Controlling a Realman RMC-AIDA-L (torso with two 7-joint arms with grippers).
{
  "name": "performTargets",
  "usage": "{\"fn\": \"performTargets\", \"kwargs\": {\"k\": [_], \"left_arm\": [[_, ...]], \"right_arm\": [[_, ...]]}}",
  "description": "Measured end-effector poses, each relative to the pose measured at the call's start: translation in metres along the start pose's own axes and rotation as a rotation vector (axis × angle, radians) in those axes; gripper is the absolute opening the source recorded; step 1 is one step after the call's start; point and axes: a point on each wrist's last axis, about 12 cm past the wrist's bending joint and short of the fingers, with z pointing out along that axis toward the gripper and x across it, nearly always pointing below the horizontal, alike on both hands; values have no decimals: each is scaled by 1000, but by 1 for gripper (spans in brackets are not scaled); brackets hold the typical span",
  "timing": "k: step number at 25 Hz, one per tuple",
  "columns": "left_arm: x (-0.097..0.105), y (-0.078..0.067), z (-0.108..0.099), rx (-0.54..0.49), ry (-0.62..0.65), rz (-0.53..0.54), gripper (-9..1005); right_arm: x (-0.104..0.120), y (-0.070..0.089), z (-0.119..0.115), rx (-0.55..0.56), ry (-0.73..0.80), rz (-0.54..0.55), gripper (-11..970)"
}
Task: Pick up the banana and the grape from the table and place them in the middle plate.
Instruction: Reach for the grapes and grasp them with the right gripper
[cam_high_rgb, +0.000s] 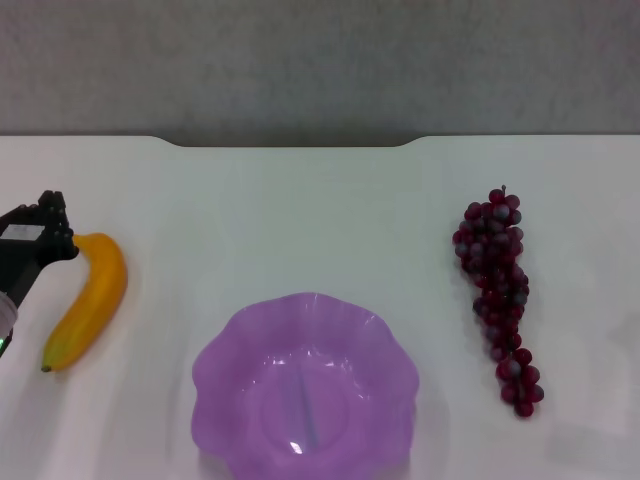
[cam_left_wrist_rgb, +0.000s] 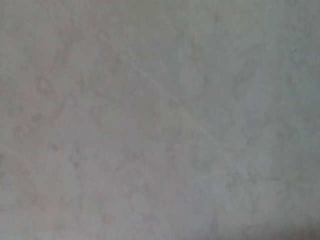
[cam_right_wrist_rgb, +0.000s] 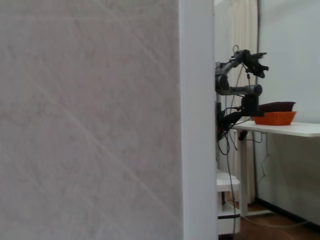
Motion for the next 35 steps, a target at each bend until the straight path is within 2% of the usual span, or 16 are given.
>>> {"fn": "performTargets", "kwargs": {"k": [4,9,14,21,25,26,29,35], "left_arm": [[-1,-1,-2,3,-16,-9,55],[0,-1,-5,2,-22,-7,54],[-1,-2,-4,5,-24,1,61],[-1,-4,-3,18,-23,48,77],[-2,-3,-3,11,-26,45,86],[-3,-3,-2,11,-31,40,131],[-4,-4,-2,16,-37,35,265],[-4,-5,-1,17,-28,34,522]], "right_arm": [[-4,7,1,-49,-31,-26,5],[-8,25,0,-131,-79,-110,7],[-13,40,-3,-160,-146,-180,9],[-16,42,-4,-163,-175,-189,54],[-19,44,-5,-157,-201,-143,98],[-20,44,-5,-153,-208,-117,109],[-22,40,-5,-125,-215,-45,231],[-21,36,-4,-102,-208,0,495]]}}
